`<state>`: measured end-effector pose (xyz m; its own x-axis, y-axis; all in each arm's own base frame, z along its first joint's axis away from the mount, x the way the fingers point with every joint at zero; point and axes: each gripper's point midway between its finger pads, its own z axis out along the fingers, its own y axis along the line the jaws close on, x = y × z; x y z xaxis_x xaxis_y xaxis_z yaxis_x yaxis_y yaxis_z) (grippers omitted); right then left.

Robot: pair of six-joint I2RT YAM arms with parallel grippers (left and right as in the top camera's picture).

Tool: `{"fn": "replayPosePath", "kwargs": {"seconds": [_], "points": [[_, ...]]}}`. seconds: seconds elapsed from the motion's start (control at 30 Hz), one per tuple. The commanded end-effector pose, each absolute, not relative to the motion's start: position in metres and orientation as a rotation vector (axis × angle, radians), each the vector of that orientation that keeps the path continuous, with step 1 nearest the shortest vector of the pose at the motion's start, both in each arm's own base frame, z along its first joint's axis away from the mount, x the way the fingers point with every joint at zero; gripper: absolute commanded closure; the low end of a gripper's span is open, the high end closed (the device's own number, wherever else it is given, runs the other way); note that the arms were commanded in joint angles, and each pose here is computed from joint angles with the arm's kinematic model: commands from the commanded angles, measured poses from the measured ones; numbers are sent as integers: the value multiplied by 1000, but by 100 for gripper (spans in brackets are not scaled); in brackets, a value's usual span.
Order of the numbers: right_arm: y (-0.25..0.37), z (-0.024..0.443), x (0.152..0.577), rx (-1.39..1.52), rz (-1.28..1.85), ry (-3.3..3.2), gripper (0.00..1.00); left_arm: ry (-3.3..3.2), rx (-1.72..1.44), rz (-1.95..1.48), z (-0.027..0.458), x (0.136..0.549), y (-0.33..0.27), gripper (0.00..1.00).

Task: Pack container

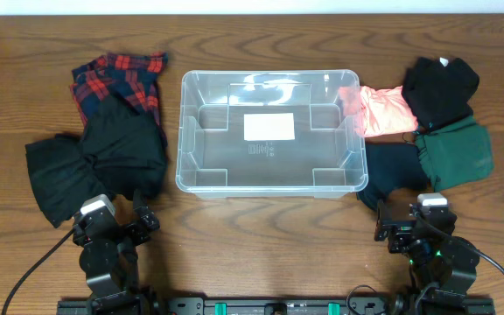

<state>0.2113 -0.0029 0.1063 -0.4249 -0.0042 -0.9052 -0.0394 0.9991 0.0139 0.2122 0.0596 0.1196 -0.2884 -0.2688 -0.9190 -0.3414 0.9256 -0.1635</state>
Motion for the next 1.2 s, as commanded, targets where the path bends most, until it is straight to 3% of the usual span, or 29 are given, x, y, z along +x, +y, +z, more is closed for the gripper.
{"fn": "replayPosePath", "kwargs": {"seconds": [0.0,1.17], "points": [[0,107,211,-43,50,2004,1,1905,-429,80,111,213,58,2],[0,107,211,-43,50,2004,1,1904,-412,48,112,214,53,2]]}}
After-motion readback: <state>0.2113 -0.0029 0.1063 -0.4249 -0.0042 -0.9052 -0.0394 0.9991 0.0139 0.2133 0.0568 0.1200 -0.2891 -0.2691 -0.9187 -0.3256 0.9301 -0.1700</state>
